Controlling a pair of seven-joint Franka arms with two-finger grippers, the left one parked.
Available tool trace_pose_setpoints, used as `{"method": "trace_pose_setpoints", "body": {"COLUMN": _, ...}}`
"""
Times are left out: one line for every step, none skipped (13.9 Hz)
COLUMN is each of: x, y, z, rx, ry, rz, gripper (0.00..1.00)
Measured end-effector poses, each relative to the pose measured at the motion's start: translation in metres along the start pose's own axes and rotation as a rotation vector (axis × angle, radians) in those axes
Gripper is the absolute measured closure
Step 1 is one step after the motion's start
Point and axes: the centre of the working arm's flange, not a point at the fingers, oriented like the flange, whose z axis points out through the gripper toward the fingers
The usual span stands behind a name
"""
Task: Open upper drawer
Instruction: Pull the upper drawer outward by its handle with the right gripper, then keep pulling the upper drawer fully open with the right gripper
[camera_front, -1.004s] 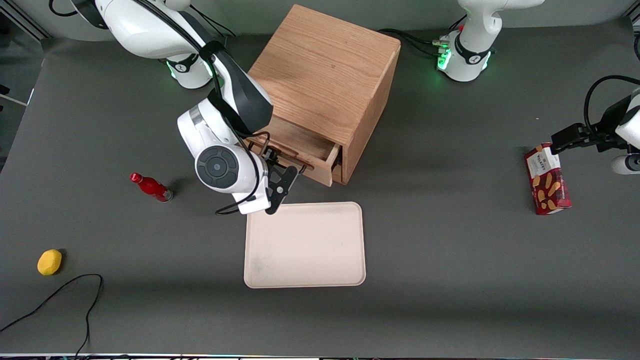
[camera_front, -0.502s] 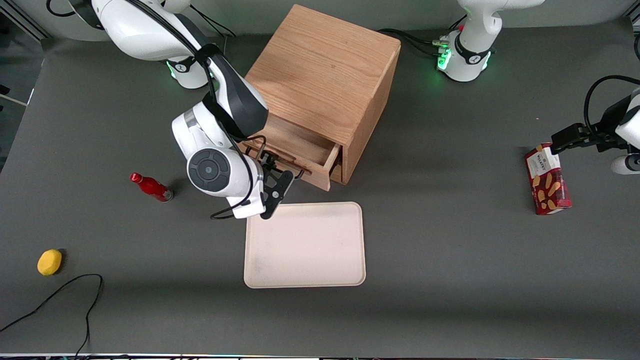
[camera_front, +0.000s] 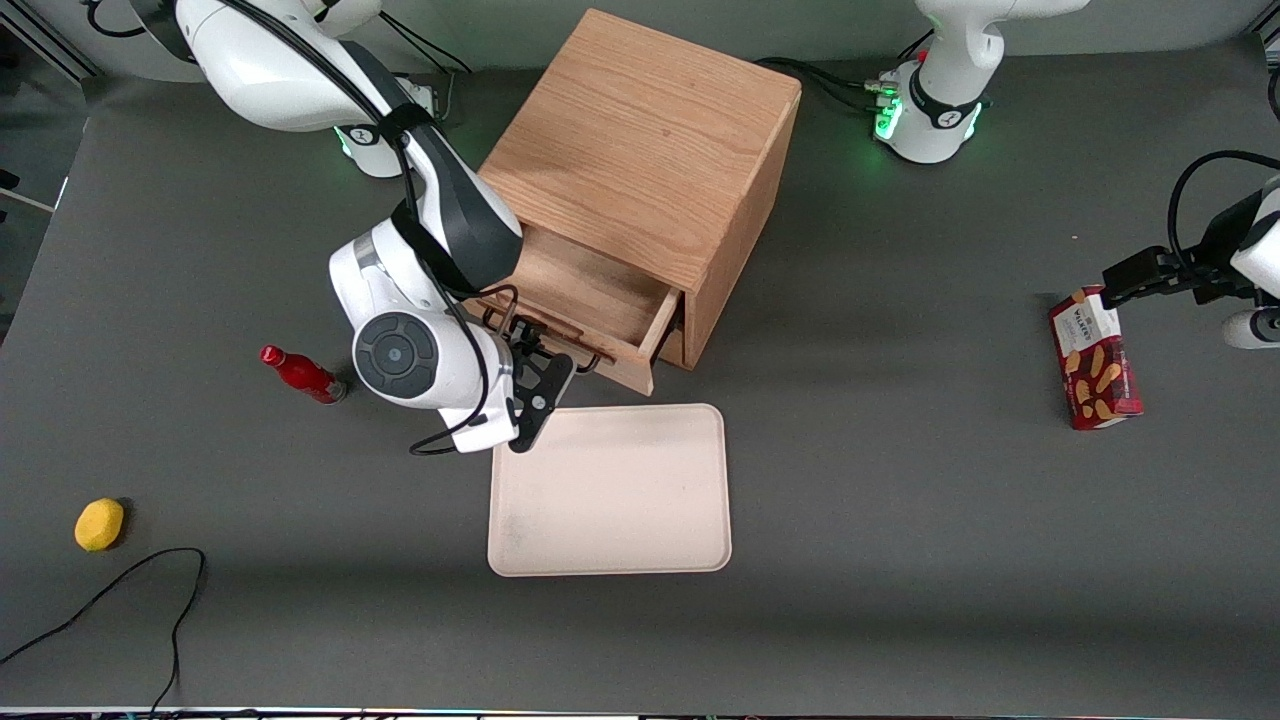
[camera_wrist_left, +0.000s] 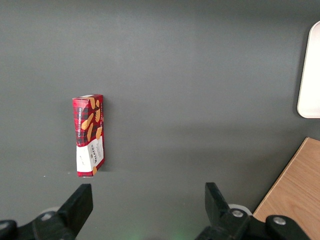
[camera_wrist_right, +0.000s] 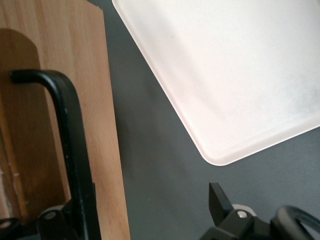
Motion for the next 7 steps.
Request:
{"method": "trace_pose_setpoints", "body": {"x": -0.001, "y": 0.002, "z": -0.001, "rx": -0.002, "ry": 0.004, "rz": -0.005, "gripper": 0.0}}
{"method": "trace_pose_setpoints", "body": {"x": -0.001, "y": 0.005, "z": -0.001, "rx": -0.005, "ry": 0.01, "rz": -0.004, "gripper": 0.0}}
{"method": "trace_pose_setpoints", "body": {"x": -0.002, "y": 0.007, "z": -0.002, "rx": -0.006, "ry": 0.013, "rz": -0.002, "gripper": 0.0}}
{"method": "trace_pose_setpoints", "body": {"x": -0.003, "y": 0.009, "z": -0.002, "rx": -0.006, "ry": 0.015, "rz": 0.001, "gripper": 0.0}}
{"method": "trace_pose_setpoints", "body": {"x": -0.004, "y": 0.011, "z": -0.002, "rx": -0.006, "ry": 0.015, "rz": 0.003, "gripper": 0.0}}
{"method": "trace_pose_setpoints", "body": {"x": -0.005, "y": 0.013, "z": -0.002, "rx": -0.004, "ry": 0.016, "rz": 0.007, "gripper": 0.0}}
{"method": "trace_pose_setpoints", "body": {"x": -0.006, "y": 0.015, "z": -0.001, "rx": 0.002, "ry": 0.021, "rz": 0.011, "gripper": 0.0}}
